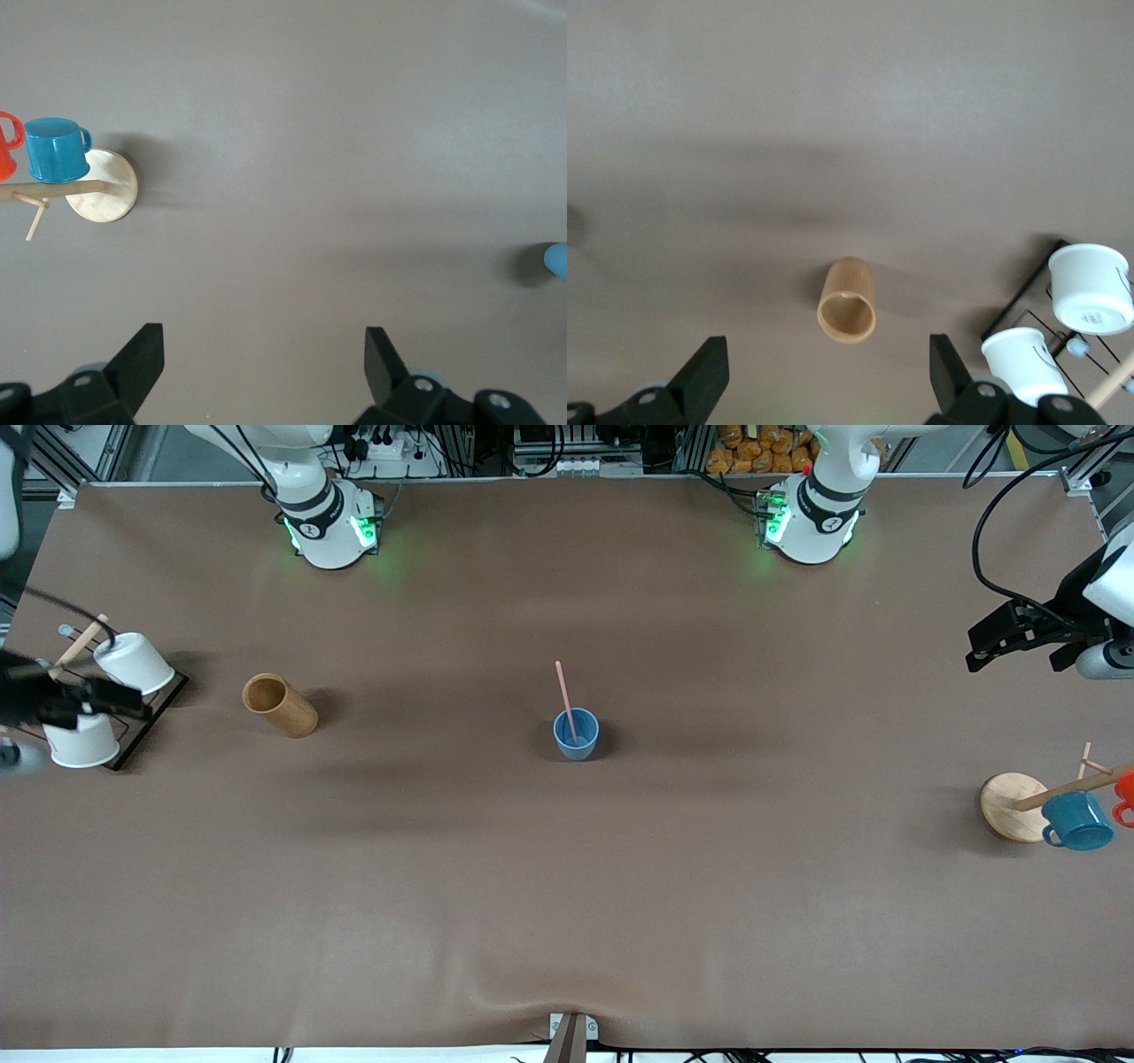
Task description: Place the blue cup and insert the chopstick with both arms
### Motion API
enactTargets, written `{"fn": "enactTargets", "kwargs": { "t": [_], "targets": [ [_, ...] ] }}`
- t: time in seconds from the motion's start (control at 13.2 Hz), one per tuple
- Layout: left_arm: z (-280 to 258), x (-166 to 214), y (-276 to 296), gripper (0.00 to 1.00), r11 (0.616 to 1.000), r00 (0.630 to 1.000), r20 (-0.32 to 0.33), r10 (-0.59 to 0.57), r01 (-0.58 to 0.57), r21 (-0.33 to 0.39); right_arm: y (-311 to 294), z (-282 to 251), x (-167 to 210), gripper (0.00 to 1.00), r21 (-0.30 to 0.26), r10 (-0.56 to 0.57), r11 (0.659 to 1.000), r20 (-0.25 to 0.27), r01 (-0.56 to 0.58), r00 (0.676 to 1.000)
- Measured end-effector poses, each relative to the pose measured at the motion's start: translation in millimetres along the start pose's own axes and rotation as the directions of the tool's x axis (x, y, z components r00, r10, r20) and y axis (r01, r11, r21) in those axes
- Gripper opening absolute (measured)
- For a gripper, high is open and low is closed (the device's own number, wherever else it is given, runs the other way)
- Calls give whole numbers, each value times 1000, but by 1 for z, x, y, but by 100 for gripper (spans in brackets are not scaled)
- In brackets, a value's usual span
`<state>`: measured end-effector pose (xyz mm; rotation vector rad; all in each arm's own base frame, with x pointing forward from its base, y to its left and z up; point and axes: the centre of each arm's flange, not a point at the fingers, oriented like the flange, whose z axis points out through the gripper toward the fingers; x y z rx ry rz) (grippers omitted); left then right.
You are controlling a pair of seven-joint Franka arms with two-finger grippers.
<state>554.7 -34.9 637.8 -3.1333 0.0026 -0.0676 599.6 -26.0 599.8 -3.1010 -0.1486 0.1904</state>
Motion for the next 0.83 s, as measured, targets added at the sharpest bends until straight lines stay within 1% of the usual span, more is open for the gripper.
{"fn": "enactTargets", "kwargs": {
  "t": [0.15,0.3,0.6,0.83],
  "targets": [
    [0,0,-1,100,1000,1000,0,-1,1,0,-10,-14,-37,100,-25,-4,1000,-40,3,999],
    [0,0,1,100,1000,1000,0,1,-1,0,-15,-17,-59,100,-34,-6,999,-49,4,999],
    [-4,1,1,100,1000,1000,-9,1,-1,-1,-16,-17,-64,100,-38,-6,999,-57,4,998],
    [-4,1,0,100,1000,1000,-7,0,0,-1,-22,-25,-60,100,-44,-18,999,-93,14,995]
  ]
}}
